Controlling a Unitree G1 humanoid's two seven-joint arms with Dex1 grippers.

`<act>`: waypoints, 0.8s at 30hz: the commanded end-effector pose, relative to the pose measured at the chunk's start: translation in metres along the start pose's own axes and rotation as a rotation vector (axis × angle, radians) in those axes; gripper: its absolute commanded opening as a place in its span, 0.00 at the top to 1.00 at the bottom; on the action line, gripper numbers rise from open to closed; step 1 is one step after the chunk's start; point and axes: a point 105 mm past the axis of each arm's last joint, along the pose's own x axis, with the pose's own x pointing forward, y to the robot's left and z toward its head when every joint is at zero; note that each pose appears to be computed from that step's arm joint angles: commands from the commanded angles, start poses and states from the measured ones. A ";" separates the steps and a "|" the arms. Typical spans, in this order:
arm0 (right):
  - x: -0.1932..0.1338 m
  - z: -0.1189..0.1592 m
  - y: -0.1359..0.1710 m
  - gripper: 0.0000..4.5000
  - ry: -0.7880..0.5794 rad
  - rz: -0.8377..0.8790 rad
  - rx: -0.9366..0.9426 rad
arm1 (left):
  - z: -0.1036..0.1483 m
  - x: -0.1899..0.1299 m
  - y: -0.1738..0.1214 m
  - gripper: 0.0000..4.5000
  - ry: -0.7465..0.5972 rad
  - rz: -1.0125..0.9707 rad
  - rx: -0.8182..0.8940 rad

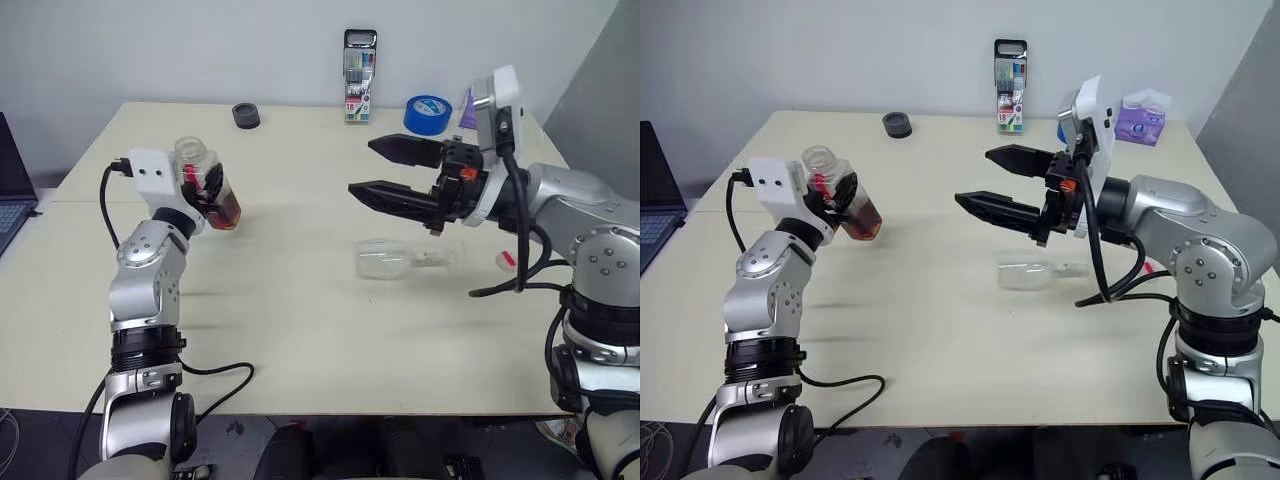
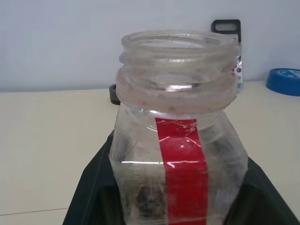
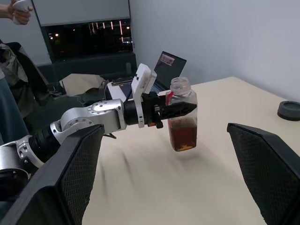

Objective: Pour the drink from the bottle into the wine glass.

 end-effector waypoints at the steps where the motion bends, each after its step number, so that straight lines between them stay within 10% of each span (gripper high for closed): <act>1: -0.001 0.004 0.004 0.00 -0.026 0.009 -0.041 | 0.005 -0.003 0.008 0.60 -0.050 -0.009 -0.007; 18: 0.000 -0.001 0.003 0.00 -0.026 -0.018 -0.050 | -0.026 -0.007 0.012 0.60 0.009 -0.015 -0.018; 24: 0.002 0.000 0.002 0.00 -0.031 -0.023 -0.050 | -0.032 -0.006 0.014 0.18 0.045 -0.004 0.010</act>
